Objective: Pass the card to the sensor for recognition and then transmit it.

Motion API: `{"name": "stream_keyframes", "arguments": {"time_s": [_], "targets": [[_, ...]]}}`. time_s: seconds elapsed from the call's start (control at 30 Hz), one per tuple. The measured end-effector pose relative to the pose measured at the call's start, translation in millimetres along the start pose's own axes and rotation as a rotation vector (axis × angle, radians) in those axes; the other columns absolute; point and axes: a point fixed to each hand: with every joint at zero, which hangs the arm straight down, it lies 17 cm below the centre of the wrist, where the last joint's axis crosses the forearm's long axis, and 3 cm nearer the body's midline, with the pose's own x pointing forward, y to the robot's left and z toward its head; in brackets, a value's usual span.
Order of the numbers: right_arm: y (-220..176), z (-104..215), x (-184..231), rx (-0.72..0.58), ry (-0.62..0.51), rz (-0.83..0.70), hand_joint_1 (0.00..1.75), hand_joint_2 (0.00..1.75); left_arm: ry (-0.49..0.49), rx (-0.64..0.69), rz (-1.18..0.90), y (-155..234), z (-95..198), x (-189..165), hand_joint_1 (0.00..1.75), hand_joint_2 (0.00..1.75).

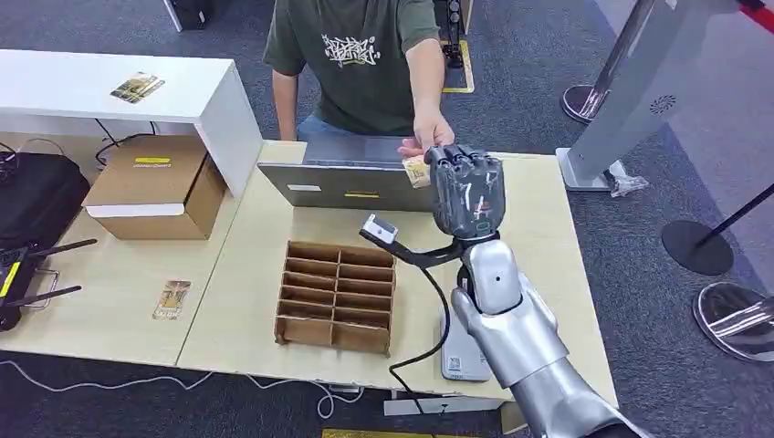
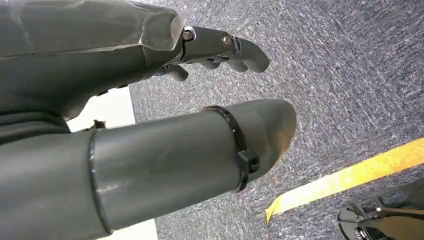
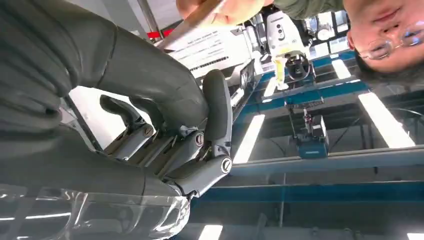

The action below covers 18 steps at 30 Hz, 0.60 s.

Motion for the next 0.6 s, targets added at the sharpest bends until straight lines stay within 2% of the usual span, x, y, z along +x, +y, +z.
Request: {"name": "stream_keyframes", "arguments": {"time_s": [0.07,0.13,0.17,0.2,0.23,0.6], "targets": [[-0.8,0.8,0.3,-0.002,0.001,-0.002,1.61,1.75,0.002,0.0,0.0,-0.1,0.1,-0.2,0.0,0.0],[-1.2,1.2,0.2,-0.003,0.002,-0.002,1.33,1.75,0.002,0.0,0.0,-0.1,0.1,-0.3,0.0,0.0],[-1.3,1.2,-0.1,-0.003,0.002,-0.002,0.84,1.75,0.002,0.0,0.0,-0.1,0.1,-0.3,0.0,0.0],[-1.3,1.4,-0.2,-0.003,0.002,-0.002,0.28,1.75,0.002,0.001,0.0,-0.1,0.0,-0.3,0.0,0.0],[-1.5,1.9,0.2,-0.004,-0.001,-0.003,0.0,1.75,0.002,0.001,0.0,-0.2,0.1,-0.3,0.0,0.0],[0.8,6.0,-2.2,0.004,0.007,-0.003,0.0,1.75,0.002,0.001,0.0,-3.3,1.0,-1.6,0.0,0.0]]}}
